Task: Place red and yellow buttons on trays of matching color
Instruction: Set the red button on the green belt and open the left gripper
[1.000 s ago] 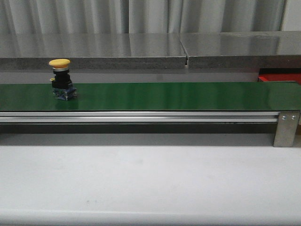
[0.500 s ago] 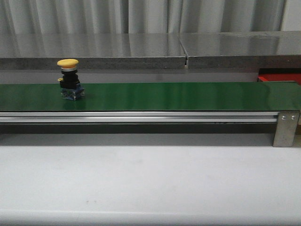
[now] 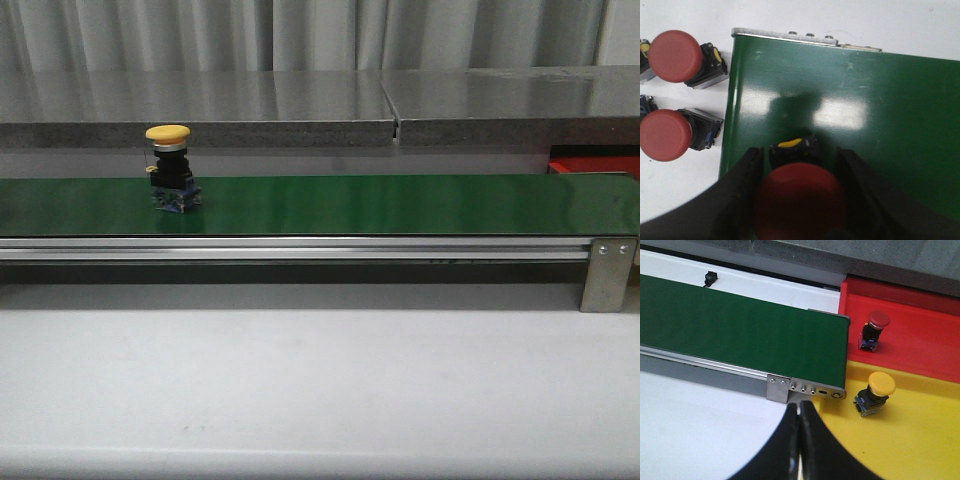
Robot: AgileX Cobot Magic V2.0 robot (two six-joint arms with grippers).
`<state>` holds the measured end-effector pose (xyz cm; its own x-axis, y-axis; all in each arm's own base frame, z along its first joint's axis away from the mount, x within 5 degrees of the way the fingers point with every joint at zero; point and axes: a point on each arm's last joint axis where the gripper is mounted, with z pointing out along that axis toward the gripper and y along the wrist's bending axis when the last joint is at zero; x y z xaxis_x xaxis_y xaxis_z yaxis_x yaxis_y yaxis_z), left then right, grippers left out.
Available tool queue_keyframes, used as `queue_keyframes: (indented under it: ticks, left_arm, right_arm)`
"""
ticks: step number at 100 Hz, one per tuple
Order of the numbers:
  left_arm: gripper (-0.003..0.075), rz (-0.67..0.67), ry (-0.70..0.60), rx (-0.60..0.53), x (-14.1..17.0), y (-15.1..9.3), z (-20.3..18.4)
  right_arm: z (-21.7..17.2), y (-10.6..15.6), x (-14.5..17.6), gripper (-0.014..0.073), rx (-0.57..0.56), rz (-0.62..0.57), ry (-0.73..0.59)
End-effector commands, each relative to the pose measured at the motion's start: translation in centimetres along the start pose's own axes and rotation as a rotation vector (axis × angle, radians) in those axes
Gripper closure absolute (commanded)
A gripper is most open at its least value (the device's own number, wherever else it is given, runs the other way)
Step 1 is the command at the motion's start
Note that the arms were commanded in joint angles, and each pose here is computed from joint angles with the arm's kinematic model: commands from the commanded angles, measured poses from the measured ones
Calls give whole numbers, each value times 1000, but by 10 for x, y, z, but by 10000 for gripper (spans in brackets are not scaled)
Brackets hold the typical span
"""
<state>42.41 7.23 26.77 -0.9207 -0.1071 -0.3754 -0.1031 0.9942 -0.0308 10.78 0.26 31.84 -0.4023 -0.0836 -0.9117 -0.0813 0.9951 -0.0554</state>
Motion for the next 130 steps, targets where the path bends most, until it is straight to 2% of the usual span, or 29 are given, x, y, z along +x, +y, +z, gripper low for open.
queue_keyframes:
  ticks: [1, 16, 24, 29, 36, 48, 55, 65, 93, 114, 130]
  left_arm:
    - [740, 10, -113, -11, -11, -3, -30]
    - [733, 13, -87, -15, -10, -2, -21]
    - [675, 12, -66, -14, -9, -2, -16]
    - [606, 12, -58, -13, -9, -2, -14]
    - [462, 12, -53, -13, -8, -2, -14]
    - [122, 16, -67, -13, -10, -2, -20]
    - [-1, 23, -76, -10, -13, -6, -24]
    - [64, 39, -101, -2, -18, -13, -34]
    - [68, 112, -171, 27, -29, -46, -66]
    - [69, 117, -262, 32, -24, -50, -103]
    - [69, 113, -354, 37, -5, -50, -141]
  right_arm:
    - [-5, -2, -15, 713, 26, -12, -98]
    - [-5, -2, -15, 713, 26, -12, -98]
    - [-5, -2, -15, 713, 26, -12, -98]
    - [-5, -2, -15, 713, 26, -12, -98]
    - [-5, -2, -15, 713, 26, -12, -98]
    - [-5, -2, -15, 713, 26, -12, -98]
    - [-5, -2, -15, 713, 26, -12, -98]
    - [-5, -2, -15, 713, 26, -12, -98]
    - [-5, -2, -15, 713, 26, -12, -98]
    - [-5, -2, -15, 713, 26, -12, -98]
    - [-5, -2, -15, 713, 26, -12, -98]
